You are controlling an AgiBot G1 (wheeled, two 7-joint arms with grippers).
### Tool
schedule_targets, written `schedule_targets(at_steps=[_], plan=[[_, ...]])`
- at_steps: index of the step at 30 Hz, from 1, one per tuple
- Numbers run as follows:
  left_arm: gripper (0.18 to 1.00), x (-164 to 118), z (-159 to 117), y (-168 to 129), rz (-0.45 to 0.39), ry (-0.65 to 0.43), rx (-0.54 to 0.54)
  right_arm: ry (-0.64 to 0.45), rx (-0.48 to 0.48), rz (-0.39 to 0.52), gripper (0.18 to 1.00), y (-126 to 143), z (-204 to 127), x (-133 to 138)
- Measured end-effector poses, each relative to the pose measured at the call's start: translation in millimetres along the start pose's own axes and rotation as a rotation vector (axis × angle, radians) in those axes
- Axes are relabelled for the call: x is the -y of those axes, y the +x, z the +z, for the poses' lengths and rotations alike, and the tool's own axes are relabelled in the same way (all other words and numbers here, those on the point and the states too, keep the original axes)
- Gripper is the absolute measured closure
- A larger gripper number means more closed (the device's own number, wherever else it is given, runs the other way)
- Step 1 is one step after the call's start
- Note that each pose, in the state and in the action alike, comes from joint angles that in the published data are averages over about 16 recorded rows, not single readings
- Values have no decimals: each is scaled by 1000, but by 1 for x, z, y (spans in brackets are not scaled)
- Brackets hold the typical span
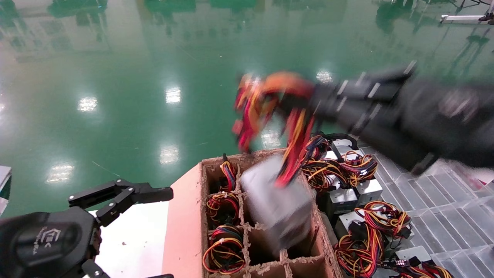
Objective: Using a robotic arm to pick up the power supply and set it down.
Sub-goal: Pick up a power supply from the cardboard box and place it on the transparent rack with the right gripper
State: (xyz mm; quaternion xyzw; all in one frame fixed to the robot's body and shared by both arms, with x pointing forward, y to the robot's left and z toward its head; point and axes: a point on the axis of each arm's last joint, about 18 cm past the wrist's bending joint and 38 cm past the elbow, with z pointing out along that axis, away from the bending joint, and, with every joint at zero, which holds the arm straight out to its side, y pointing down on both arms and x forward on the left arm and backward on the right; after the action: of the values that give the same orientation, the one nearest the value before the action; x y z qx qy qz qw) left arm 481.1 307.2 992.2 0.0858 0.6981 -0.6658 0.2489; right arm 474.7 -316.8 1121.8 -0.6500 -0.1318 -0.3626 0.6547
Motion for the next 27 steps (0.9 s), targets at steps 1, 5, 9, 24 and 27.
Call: schedule_targets(at_steps=[1,5,9,24,27], plan=[[184,0,0,0,0,0,0,0,-15,-20,976,7,-4,9],[184,0,0,0,0,0,0,-15,-95,-90,977,37,-24,39],[184,0,0,0,0,0,0,-53,-194,-141,978,67,-44,61],[184,0,0,0,0,0,0,-314,-506,-152,979,147,-99,51],[184,0,0,0,0,0,0,-384,-544,-152,979,158,-104,37]])
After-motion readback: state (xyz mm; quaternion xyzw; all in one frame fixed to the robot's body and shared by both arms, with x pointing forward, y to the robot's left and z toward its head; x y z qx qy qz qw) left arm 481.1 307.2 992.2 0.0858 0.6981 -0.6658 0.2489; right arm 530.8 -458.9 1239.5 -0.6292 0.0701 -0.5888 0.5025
